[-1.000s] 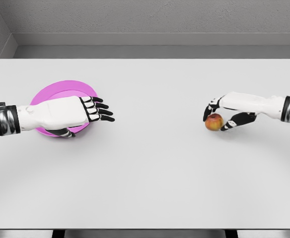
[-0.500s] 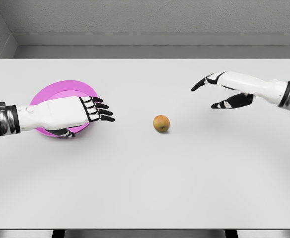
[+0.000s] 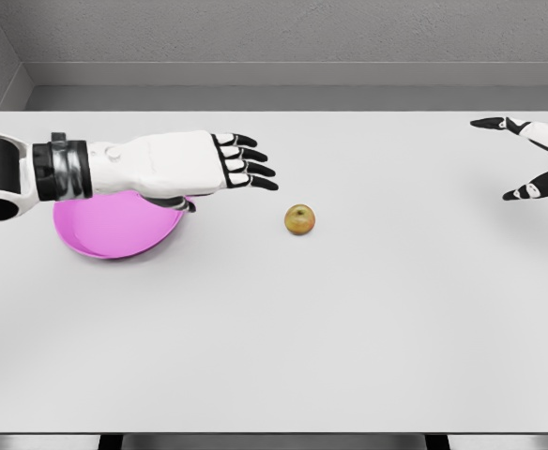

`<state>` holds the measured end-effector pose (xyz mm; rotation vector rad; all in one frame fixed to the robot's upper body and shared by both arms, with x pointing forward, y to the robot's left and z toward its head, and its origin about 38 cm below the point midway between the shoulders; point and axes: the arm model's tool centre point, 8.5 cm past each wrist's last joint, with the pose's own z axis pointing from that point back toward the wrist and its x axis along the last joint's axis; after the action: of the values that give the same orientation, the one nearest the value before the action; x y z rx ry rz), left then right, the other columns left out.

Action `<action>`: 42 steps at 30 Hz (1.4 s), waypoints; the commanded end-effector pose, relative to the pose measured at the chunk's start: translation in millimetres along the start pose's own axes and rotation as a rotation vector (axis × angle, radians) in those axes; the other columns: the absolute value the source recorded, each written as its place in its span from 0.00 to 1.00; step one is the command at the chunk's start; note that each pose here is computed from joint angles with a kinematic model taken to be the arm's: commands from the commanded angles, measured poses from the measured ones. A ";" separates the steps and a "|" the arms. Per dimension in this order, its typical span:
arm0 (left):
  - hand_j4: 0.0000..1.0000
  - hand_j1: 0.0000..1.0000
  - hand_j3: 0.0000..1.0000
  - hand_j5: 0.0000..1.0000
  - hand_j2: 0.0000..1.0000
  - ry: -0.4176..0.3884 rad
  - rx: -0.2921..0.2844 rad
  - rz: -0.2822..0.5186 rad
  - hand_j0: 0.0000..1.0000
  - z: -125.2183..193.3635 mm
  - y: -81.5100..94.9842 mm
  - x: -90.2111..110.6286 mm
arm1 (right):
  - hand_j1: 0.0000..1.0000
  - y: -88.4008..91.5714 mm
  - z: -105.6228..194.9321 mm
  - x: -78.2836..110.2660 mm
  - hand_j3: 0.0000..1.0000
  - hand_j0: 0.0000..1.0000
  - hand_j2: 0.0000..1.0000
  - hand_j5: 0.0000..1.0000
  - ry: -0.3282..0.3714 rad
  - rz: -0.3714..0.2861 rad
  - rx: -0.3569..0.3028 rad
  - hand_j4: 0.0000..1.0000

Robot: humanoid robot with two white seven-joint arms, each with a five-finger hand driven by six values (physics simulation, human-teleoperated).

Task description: Put the apple on the plate with both arms

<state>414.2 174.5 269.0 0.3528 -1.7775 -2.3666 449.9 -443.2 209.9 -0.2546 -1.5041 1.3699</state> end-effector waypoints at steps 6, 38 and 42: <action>1.00 1.00 1.00 1.00 1.00 -0.042 -0.091 0.169 1.00 -112.5 -33.8 -23.0 | 1.00 -2.9 -0.1 2.3 1.00 1.00 1.00 1.00 -0.008 -0.001 -0.009 1.00; 0.91 0.91 0.91 0.91 0.91 0.014 -0.185 0.215 0.91 -137.8 -72.2 -32.4 | 1.00 -1.4 -2.6 5.8 1.00 1.00 1.00 1.00 -0.018 0.004 0.000 1.00; 0.91 0.91 0.91 0.91 0.91 0.021 -0.196 0.209 0.91 -137.6 -74.6 -33.6 | 1.00 -2.5 -2.4 6.3 1.00 1.00 1.00 1.00 -0.019 0.007 -0.001 1.00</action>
<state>484.7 76.7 164.0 0.1503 -1.4812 -2.3544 450.2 -437.3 213.5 -0.2496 -1.5168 1.3877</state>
